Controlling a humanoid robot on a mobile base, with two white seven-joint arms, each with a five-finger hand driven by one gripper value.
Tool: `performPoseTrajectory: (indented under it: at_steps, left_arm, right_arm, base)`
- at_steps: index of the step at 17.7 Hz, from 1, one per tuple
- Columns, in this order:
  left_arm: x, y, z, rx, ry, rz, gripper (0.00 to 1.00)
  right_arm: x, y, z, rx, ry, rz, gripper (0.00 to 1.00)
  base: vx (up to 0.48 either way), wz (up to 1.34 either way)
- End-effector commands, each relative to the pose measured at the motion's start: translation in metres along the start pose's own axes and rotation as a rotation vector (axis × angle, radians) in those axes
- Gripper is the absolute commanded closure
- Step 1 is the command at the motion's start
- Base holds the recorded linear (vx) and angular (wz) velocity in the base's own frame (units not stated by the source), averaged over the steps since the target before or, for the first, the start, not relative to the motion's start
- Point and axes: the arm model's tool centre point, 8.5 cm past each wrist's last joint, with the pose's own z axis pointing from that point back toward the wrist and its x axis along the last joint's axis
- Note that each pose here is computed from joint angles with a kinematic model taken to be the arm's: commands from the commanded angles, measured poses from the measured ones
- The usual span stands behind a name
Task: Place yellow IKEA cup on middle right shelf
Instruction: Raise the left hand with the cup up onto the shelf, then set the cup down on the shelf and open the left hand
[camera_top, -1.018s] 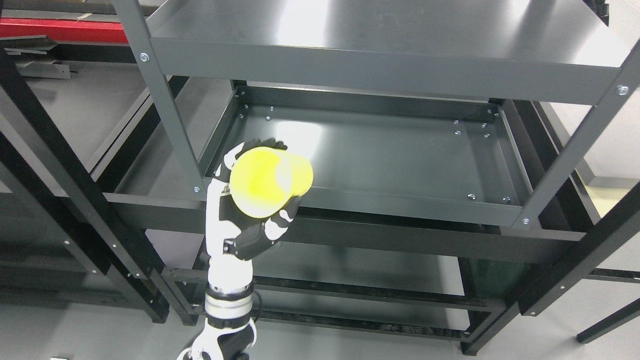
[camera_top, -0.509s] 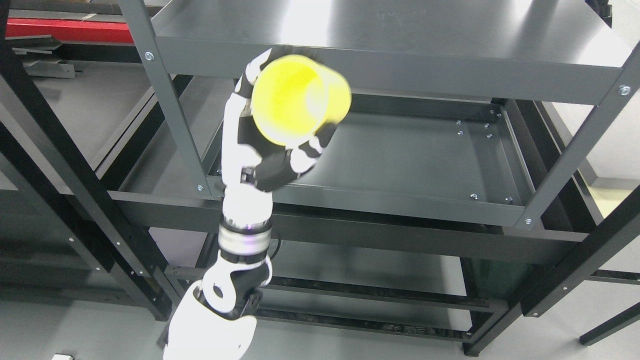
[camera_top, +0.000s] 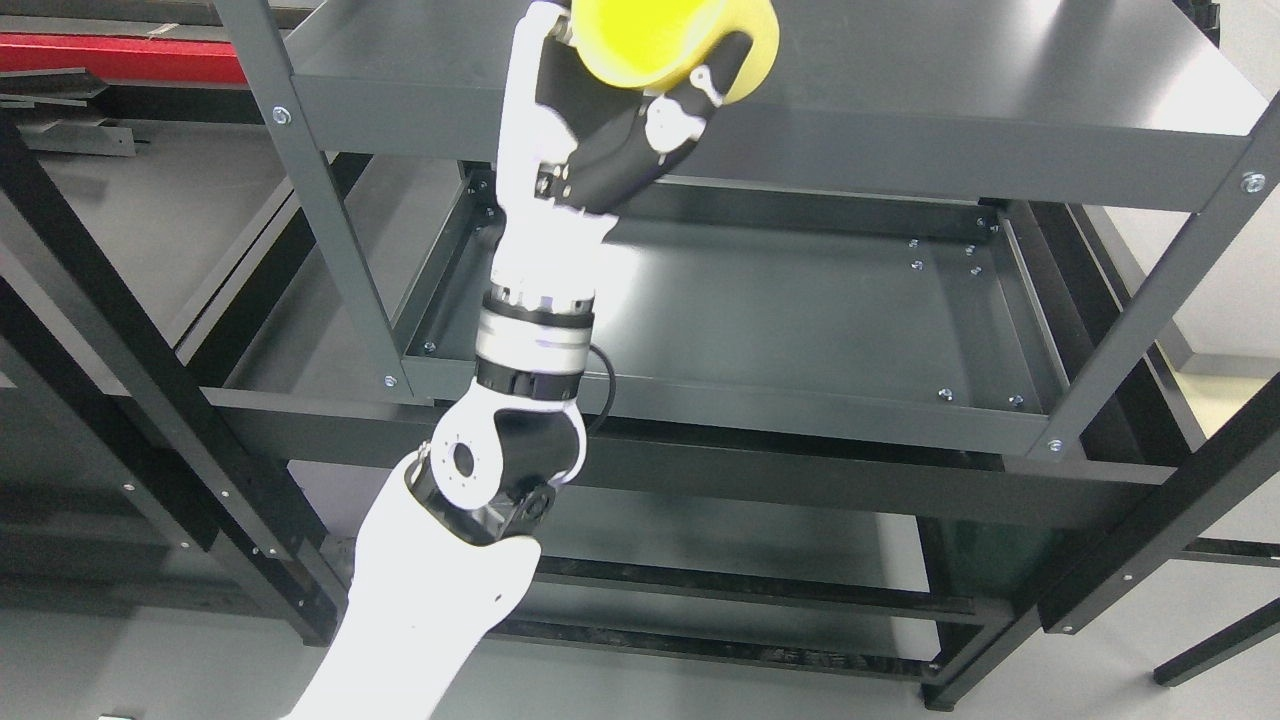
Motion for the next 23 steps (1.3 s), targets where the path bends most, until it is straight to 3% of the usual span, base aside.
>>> performPoseTrajectory:
  at_steps: [1,5,9,18,23]
  left_arm:
    - [0.007,-0.014,-0.038,0.031,0.135,-0.069,0.99]
    - [-0.015,0.007,-0.049,0.141,0.266,-0.134,0.99]
    - [-0.029,0.022,-0.065,0.203,0.369,-0.072,0.99]
    - [-0.016,0.03,-0.124,0.309,0.494,-0.127,0.99]
    - [-0.029,0.041,-0.124,0.352,0.558,-0.168,0.97]
  right_arm:
    - [-0.009,-0.01,-0.001,-0.013,0.015,-0.003,0.01]
    - [-0.009,-0.01,-0.001,-0.013,0.015,-0.003,0.01]
    - [-0.009,-0.01,-0.001,-0.013,0.015,-0.003,0.01]
    - [-0.009,-0.01,-0.001,-0.013,0.015,-0.003,0.01]
    - [-0.009,-0.01,-0.001,-0.013,0.015,-0.003,0.01]
  base:
    - [0.0,0.0]
    - [0.0,0.0]
    - [0.004,0.0]
    - [-0.009,0.0]
    - [-0.002,0.03]
